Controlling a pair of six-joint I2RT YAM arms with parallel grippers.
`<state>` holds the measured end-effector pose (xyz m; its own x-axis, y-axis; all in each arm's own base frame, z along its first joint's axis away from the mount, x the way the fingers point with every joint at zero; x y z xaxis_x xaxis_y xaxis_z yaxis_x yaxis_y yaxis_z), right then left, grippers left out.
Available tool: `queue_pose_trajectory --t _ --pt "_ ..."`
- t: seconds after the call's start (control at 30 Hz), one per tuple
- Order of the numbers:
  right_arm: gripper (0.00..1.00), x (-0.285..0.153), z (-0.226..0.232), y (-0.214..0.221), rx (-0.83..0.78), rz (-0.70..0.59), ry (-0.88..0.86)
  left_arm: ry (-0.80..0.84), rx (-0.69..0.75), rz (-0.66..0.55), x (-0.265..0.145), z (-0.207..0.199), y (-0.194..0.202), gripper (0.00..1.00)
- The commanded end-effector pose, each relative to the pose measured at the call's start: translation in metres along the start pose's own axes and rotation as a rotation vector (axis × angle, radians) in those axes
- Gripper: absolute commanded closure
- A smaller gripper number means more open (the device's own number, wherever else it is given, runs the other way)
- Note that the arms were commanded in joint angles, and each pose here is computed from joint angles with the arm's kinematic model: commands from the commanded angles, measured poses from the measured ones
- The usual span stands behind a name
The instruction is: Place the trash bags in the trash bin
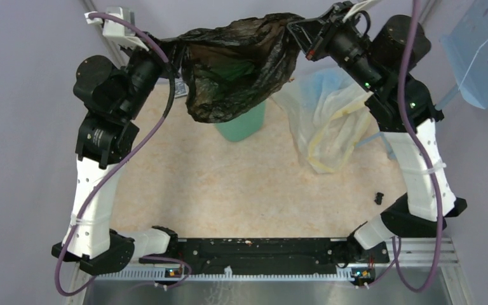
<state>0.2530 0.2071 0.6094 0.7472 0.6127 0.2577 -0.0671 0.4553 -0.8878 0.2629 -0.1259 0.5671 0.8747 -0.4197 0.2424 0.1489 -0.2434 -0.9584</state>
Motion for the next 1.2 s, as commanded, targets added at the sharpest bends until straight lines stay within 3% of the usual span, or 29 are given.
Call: queue_pose_trajectory --t 0.0,0.23,0.57,0.77,1.03,1.1,1.17 --pt "1.0 0.028 -0.004 0.009 0.028 -0.026 -0.032 -0.059 0.067 -0.042 0.0 0.007 -0.023 1.0" --pt "1.0 0.047 -0.013 0.035 0.07 0.03 -0.026 -0.054 0.053 -0.017 0.01 0.009 -0.006 1.0" --pt "1.0 0.063 -0.049 0.061 0.092 0.079 0.059 -0.098 0.042 0.113 0.044 0.025 0.032 1.0" --pt "1.0 0.078 -0.086 0.07 0.136 0.095 0.115 -0.176 0.011 0.159 0.072 0.074 0.055 1.0" --pt "1.0 0.107 -0.133 0.109 0.161 0.18 0.183 -0.156 -0.117 0.207 0.105 0.135 0.088 1.0" --pt "0.91 0.111 -0.145 0.12 0.174 0.216 0.212 -0.134 -0.15 0.234 0.11 0.143 0.1 1.0" --pt "0.68 0.109 -0.153 0.127 0.196 0.264 0.258 -0.103 -0.175 0.266 0.114 0.146 0.113 1.0"
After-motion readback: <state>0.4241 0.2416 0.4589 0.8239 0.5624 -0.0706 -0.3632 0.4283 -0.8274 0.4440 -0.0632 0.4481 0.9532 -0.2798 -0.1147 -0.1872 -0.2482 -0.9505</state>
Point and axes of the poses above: each gripper's point midway between its finger pads, its own x axis out along the fingers, its own z axis along the line the jaws close on, y = z × x, the point moved 5 cm from there along -x, back along the fingers, and after that the axes turned 7 degrees about x, right-handed, at the moved point
